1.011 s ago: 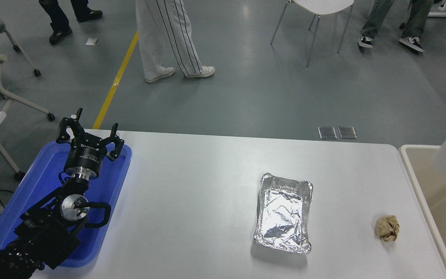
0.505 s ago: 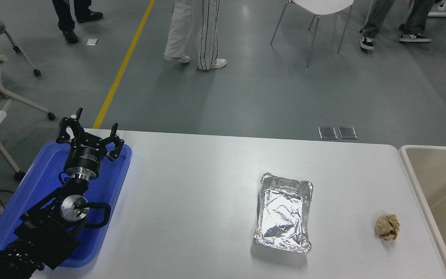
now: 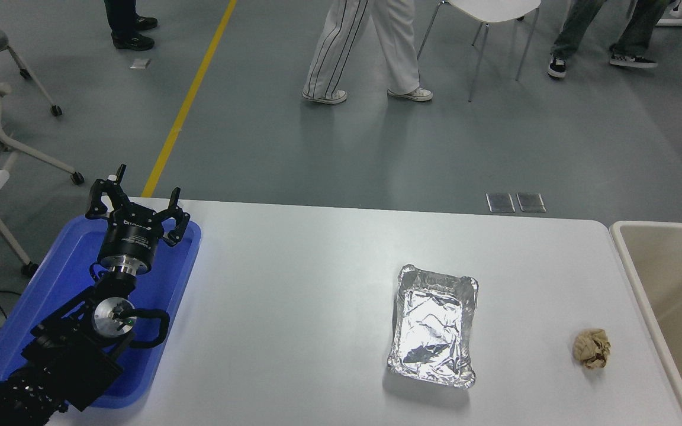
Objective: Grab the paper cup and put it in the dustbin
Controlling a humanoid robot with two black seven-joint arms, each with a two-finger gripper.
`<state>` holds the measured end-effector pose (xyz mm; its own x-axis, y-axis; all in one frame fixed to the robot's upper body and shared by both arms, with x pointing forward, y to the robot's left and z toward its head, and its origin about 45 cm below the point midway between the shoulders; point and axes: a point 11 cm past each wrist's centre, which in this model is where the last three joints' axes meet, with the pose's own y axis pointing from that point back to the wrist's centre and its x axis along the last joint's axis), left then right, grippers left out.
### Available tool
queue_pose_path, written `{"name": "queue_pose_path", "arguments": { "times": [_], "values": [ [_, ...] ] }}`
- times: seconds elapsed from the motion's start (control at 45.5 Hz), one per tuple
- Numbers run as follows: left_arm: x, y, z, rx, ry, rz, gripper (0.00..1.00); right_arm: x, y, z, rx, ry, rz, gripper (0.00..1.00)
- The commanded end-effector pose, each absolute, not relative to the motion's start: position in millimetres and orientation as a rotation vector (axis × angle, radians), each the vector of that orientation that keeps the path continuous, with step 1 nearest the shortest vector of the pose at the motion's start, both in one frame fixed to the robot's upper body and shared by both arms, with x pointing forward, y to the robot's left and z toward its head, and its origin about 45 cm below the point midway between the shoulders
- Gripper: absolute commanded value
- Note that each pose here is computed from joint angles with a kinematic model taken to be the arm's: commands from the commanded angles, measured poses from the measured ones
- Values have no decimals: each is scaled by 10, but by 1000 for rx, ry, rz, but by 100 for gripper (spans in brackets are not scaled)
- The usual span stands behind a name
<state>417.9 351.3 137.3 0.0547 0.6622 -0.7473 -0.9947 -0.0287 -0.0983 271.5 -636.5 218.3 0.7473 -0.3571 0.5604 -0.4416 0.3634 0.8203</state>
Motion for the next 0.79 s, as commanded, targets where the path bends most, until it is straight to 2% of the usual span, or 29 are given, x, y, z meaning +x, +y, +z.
{"name": "queue_pose_path", "arguments": {
  "times": [0.0, 0.549, 0.769],
  "values": [
    [4180, 3513, 1373, -742, 579, 1451, 100, 2584, -6546, 1845, 1121, -833, 63, 0],
    [4180, 3513, 1373, -742, 579, 1451, 100, 2764, -6296, 1273, 951, -990, 6, 0],
    [4180, 3512, 1373, -742, 579, 1451, 100, 2688, -6268, 1160, 912, -993, -17, 0]
  ]
}}
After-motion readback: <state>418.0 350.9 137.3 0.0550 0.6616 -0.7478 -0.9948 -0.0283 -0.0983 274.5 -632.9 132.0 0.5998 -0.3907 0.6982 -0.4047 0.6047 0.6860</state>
